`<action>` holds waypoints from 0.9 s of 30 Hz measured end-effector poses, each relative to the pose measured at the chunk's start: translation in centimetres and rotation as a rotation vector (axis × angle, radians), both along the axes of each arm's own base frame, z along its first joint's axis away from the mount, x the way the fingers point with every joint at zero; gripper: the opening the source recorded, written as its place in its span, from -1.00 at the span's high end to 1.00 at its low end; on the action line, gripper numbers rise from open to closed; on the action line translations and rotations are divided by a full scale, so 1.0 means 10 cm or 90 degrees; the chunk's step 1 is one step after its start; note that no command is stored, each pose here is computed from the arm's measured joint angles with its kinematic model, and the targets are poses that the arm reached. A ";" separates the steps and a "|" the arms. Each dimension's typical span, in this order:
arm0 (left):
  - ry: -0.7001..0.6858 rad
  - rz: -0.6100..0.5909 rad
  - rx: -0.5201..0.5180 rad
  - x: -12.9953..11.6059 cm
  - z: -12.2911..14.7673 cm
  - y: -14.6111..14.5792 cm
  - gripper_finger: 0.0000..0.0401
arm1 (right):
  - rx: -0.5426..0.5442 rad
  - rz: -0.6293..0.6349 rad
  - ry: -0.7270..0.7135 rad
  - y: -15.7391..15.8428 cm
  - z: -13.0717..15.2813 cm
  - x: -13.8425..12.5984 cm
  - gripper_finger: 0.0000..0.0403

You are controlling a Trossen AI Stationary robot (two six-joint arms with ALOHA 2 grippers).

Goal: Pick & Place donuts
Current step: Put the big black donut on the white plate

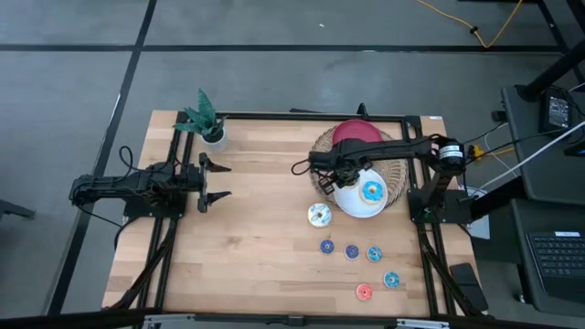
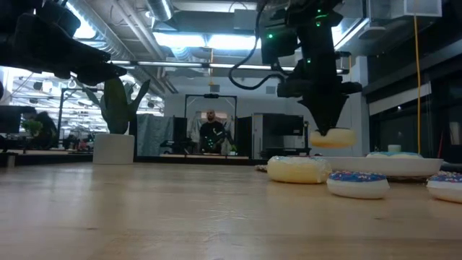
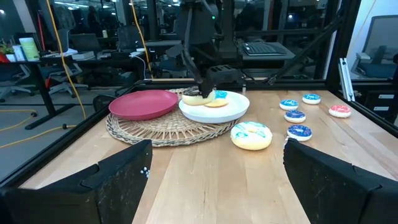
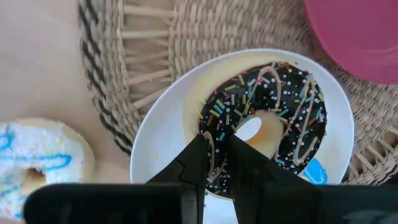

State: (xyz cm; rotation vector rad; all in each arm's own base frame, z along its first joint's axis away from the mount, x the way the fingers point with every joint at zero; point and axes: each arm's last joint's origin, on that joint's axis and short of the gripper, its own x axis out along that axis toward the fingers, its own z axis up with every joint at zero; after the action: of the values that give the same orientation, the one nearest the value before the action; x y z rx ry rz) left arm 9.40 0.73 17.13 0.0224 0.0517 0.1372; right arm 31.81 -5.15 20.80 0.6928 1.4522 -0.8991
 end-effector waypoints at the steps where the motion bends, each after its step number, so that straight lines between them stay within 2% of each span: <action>1: 0.000 0.000 0.000 0.00 0.00 0.00 -0.76 | 0.000 -0.009 0.000 -0.02 0.00 0.00 0.72; 5: 0.000 0.000 0.000 0.00 0.00 0.00 -0.76 | -0.002 -0.023 -0.009 -0.07 -0.01 0.00 0.72; 13: 0.000 0.000 0.000 0.00 0.00 0.00 -0.76 | 0.016 -0.057 0.002 -0.05 -0.20 -0.08 0.72; 27: 0.000 0.000 0.000 0.00 0.00 0.00 -0.76 | 0.006 -0.054 0.000 -0.05 -0.32 -0.11 0.72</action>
State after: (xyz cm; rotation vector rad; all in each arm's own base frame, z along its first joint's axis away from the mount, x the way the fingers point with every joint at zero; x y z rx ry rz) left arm 9.40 0.73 17.13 0.0224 0.0517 0.1372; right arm 30.69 -5.69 17.62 0.7652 1.4366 -0.9583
